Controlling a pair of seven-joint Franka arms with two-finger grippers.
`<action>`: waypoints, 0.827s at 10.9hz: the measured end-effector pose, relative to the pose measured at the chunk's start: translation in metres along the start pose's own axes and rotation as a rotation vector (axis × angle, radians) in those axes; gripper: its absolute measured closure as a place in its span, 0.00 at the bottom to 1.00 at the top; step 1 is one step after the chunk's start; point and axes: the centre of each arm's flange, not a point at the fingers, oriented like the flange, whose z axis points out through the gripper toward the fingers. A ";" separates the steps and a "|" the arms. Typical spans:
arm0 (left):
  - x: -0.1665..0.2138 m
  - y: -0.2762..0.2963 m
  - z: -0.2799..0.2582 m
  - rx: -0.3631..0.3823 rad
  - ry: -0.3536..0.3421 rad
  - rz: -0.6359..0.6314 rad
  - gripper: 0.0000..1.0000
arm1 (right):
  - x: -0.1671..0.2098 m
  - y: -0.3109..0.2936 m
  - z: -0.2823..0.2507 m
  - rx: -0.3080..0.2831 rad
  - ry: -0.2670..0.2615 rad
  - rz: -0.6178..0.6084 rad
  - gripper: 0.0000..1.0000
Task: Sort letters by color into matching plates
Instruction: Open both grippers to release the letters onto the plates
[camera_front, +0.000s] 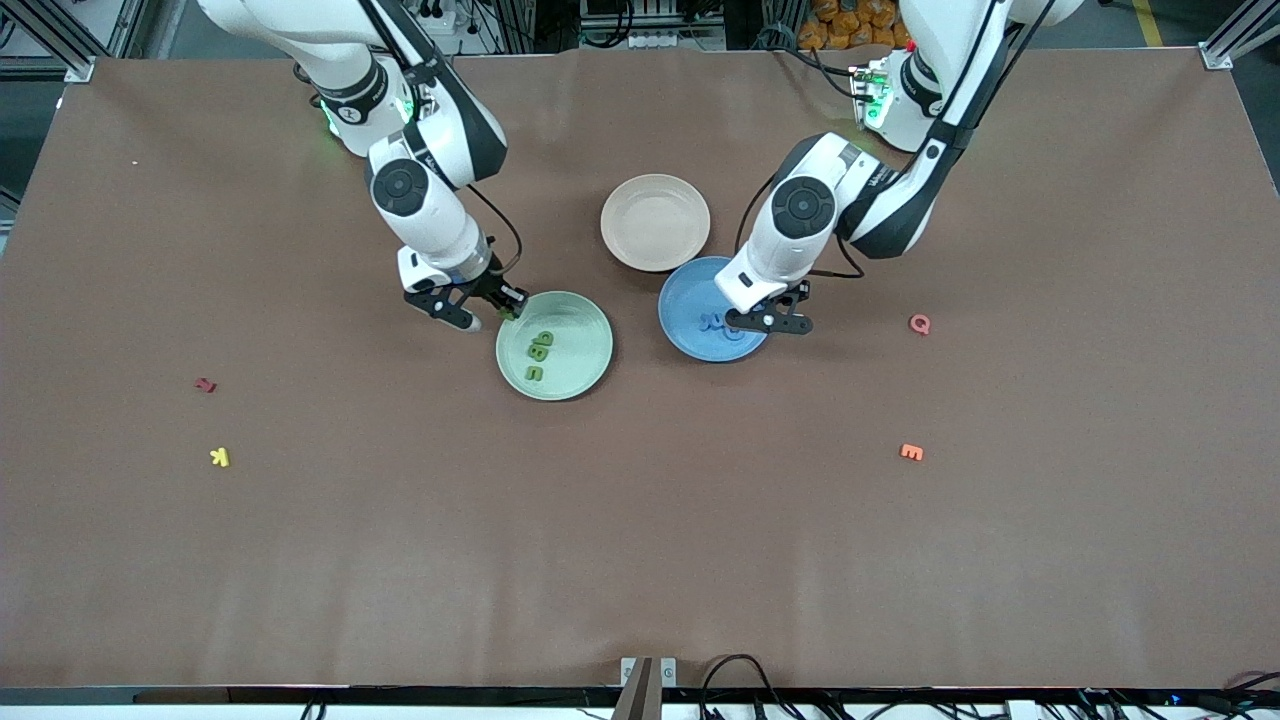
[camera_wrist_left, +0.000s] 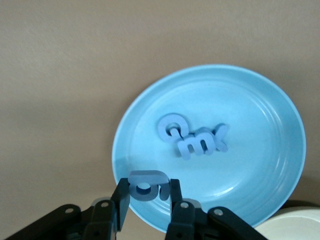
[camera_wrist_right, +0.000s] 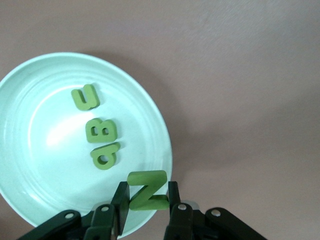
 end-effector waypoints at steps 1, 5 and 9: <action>-0.005 0.007 0.004 0.005 -0.008 -0.004 0.63 | -0.004 -0.008 0.004 0.001 -0.004 0.011 0.63; -0.009 0.011 0.010 0.013 -0.020 -0.003 0.59 | -0.007 -0.037 0.010 0.005 -0.020 0.074 0.63; -0.007 0.011 0.008 0.011 -0.017 -0.004 0.10 | -0.001 -0.057 0.003 0.000 -0.038 0.097 0.63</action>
